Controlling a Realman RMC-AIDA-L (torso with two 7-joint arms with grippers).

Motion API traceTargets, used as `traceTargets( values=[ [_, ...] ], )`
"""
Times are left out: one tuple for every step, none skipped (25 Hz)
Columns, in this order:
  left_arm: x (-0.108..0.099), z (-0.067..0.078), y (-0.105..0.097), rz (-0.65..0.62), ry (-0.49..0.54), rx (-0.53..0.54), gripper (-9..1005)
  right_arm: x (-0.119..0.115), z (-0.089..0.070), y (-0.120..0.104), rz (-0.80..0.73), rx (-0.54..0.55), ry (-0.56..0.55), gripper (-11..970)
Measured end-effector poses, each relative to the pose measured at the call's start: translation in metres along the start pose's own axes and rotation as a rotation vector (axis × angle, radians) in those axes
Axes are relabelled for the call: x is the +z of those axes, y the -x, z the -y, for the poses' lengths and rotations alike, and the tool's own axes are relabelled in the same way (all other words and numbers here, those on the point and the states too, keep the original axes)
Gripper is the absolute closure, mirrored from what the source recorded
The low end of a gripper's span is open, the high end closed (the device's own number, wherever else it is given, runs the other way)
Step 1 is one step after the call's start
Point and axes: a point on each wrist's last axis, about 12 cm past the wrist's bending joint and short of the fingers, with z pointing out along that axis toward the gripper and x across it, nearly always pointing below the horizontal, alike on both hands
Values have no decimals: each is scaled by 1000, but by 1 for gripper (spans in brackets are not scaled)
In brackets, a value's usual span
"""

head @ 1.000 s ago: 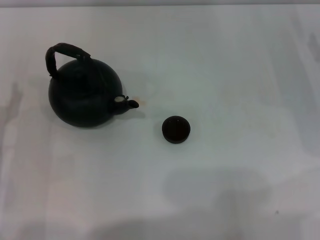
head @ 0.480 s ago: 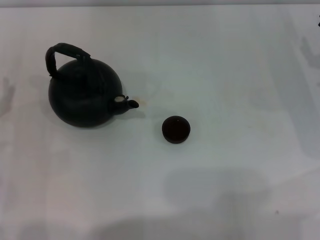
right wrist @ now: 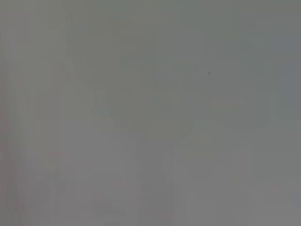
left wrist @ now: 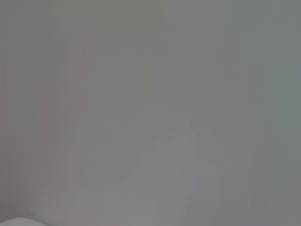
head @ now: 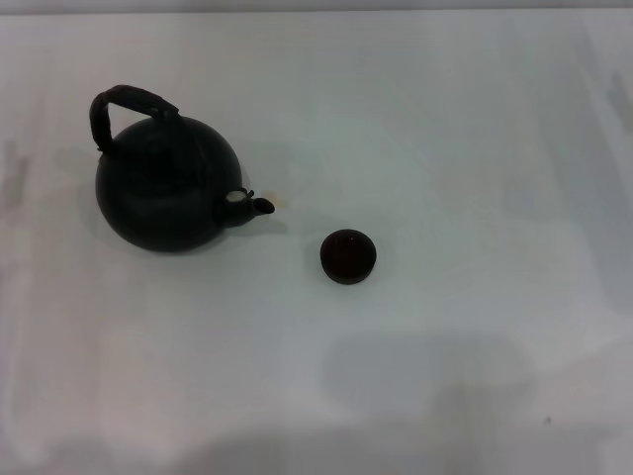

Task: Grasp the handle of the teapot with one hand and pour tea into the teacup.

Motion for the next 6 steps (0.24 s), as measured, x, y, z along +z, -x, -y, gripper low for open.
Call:
traceTargets(
  values=[
    [2, 2, 0, -4, -7, 1, 161, 0, 0, 0, 0, 0, 0, 124],
    [4, 3, -1, -8, -11, 1, 161, 0, 0, 0, 0, 1, -1, 124],
    [5, 4, -1, -11, -15, 2, 161, 0, 0, 0, 0, 2, -2, 124],
    [7, 5, -2, -15, -17, 2, 161, 0, 0, 0, 1, 3, -4, 124],
    [7, 5, -2, -15, -17, 2, 161, 0, 0, 0, 2, 5, -6, 124],
    [9, 6, -3, -26, -18, 2, 161, 0, 1, 0, 3, 8, -9, 124]
  ],
)
